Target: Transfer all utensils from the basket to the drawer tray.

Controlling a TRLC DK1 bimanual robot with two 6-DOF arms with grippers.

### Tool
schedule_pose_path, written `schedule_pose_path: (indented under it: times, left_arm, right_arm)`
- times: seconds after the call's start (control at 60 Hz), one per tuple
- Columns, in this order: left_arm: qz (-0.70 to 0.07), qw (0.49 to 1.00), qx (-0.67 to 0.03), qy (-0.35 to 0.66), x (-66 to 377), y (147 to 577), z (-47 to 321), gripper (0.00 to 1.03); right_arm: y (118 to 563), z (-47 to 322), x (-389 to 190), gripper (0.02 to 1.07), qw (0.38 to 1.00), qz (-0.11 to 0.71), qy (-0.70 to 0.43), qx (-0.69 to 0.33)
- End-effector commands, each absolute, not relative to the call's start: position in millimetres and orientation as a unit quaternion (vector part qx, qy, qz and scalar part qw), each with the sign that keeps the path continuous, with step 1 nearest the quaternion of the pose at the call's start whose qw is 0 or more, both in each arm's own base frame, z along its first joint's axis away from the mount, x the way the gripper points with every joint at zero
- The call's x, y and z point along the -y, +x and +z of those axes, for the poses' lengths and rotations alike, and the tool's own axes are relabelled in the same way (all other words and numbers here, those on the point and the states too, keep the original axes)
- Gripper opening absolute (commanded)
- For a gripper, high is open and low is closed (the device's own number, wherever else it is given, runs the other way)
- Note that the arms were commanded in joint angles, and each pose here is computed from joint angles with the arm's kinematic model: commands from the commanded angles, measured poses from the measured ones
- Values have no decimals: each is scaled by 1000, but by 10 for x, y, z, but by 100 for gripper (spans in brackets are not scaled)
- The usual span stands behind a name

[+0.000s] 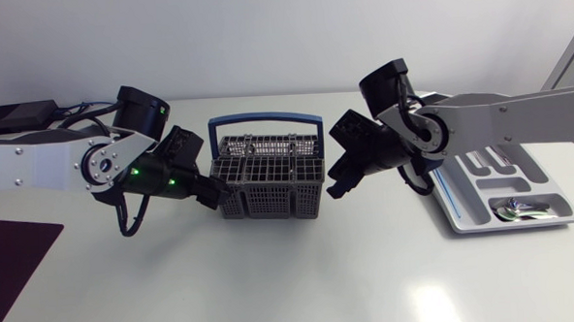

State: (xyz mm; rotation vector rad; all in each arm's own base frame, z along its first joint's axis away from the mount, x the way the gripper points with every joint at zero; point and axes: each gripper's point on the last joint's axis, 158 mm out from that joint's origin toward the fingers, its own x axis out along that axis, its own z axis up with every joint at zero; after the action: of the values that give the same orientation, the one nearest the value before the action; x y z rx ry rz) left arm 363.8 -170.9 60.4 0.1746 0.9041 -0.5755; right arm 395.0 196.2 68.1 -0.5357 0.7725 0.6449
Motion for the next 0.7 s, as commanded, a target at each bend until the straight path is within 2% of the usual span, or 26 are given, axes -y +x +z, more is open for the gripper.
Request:
schedule_pose_path:
  times: [0.0,0.467,0.633,0.683]
  left_arm:
    - [-282,856,-426,82,1762,3617,664,69]
    - [-285,855,-426,79,1815,3601,668,69]
    - [-257,871,-413,68,1548,3715,819,69]
    - [-251,876,-407,67,1478,3712,899,72]
  right_arm:
    - [3867,683,-1937,47,842,302,-248,-372]
    - [3815,636,-1910,50,839,302,-252,-375]
    - [3783,642,-1868,64,839,299,-255,-375]
    - [3766,680,-1836,70,842,296,-257,-371]
